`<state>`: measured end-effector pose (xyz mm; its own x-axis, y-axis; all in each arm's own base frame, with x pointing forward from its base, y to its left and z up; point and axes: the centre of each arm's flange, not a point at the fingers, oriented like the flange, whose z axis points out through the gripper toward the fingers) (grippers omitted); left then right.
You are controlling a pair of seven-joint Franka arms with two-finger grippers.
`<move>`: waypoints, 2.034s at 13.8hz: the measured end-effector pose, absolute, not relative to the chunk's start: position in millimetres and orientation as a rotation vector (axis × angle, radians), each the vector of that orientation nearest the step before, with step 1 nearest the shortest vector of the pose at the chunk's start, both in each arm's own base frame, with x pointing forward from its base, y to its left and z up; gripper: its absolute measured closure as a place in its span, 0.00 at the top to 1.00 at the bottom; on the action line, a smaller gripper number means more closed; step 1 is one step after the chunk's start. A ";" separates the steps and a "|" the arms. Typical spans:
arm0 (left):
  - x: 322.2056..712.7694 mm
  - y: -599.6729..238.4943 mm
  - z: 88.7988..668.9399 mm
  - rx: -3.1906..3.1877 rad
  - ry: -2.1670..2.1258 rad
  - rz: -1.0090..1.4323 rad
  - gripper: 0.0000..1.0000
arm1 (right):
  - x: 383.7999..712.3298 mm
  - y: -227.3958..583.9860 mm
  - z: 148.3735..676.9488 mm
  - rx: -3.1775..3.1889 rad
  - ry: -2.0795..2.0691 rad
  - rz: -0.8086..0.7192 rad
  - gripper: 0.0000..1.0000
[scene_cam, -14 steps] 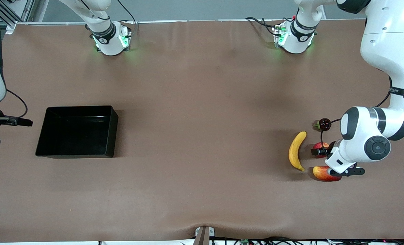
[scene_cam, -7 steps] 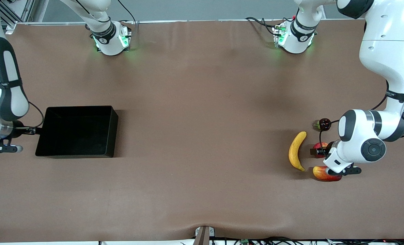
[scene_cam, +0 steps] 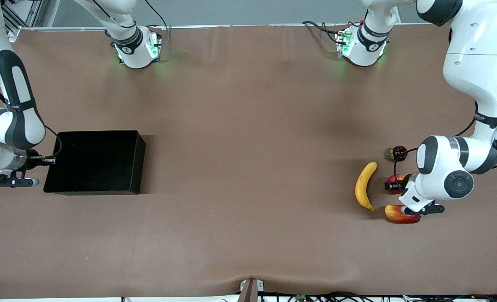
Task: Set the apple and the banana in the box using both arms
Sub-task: 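Lift the apple with the left gripper while the right gripper slides the box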
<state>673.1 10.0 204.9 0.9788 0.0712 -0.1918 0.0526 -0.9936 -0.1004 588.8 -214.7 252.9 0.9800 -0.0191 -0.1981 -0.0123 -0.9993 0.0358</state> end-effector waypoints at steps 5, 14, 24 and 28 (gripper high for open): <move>684.5 -20.3 275.8 -3.050 -0.042 0.223 0.72 | 602.4 -193.7 289.4 3.178 -0.053 -0.424 0.06; 685.4 -69.1 384.4 -3.069 0.024 0.106 0.72 | 638.7 -39.4 342.5 3.408 0.026 -0.587 0.06; 665.8 -119.4 439.8 -3.080 0.070 0.115 0.72 | 583.8 308.5 322.9 3.351 -0.049 -0.513 0.06; 658.1 -144.3 445.1 -3.091 0.029 0.122 0.72 | 543.2 380.4 284.9 3.314 0.057 -0.523 0.06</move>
<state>658.1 -144.3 445.1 0.9967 -0.0170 -0.0792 -0.0208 -0.9987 -0.0470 543.2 380.4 284.9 0.9513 0.0665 -0.3009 0.0002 -0.9765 -0.2153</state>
